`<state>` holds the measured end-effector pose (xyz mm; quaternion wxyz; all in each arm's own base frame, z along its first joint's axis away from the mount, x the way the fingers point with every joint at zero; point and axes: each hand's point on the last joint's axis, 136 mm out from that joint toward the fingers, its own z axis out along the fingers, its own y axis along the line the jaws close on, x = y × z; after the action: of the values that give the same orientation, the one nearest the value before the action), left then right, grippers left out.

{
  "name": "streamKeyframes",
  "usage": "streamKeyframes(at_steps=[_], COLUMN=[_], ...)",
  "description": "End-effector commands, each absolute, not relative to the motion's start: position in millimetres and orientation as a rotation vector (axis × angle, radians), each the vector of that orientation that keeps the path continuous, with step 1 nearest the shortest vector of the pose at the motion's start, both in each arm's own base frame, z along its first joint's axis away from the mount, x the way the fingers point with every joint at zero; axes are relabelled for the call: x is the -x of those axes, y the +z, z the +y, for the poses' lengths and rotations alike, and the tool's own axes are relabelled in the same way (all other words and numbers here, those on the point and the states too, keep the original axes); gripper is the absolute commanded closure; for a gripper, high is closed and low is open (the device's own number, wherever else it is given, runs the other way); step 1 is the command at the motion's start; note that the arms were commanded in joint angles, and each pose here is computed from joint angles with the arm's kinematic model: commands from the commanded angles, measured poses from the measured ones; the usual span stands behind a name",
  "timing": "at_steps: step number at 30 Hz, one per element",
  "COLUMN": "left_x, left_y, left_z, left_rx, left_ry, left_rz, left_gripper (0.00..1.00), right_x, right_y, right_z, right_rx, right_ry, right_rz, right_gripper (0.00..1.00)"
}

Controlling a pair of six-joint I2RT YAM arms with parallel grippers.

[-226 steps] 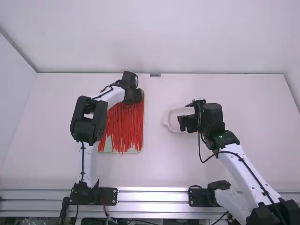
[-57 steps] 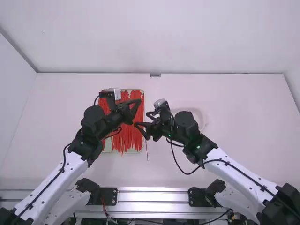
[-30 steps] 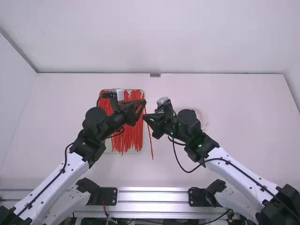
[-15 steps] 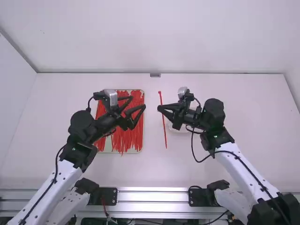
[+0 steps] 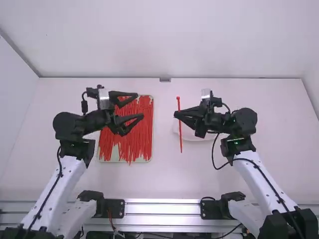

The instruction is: Fasten the cable tie

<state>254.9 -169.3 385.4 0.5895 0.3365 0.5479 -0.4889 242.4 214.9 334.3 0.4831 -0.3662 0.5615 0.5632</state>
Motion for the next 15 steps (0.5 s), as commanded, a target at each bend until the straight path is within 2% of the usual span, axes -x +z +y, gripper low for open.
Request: streamKeyframes(at_steps=[1,9,15], left_x=[-237.0,-240.6,-233.8], left_y=[398.4,422.6,435.0], left_z=[-177.7,-192.5,-205.6], left_rx=[-0.942,-1.121,-1.178], left_ry=[-1.255,-1.339,-1.358], left_rz=[1.278,1.252,1.204], left_gripper=[0.13,0.17,0.18], right_x=[-231.0,-225.2,-235.5], right_y=[356.1,369.3,381.4], right_z=[219.1,234.9,241.9], right_rx=[0.921,0.9,0.787], right_ry=[1.4,1.398,1.365], right_rz=[1.321,1.253,1.226], right_gripper=[1.0,1.0,1.0])
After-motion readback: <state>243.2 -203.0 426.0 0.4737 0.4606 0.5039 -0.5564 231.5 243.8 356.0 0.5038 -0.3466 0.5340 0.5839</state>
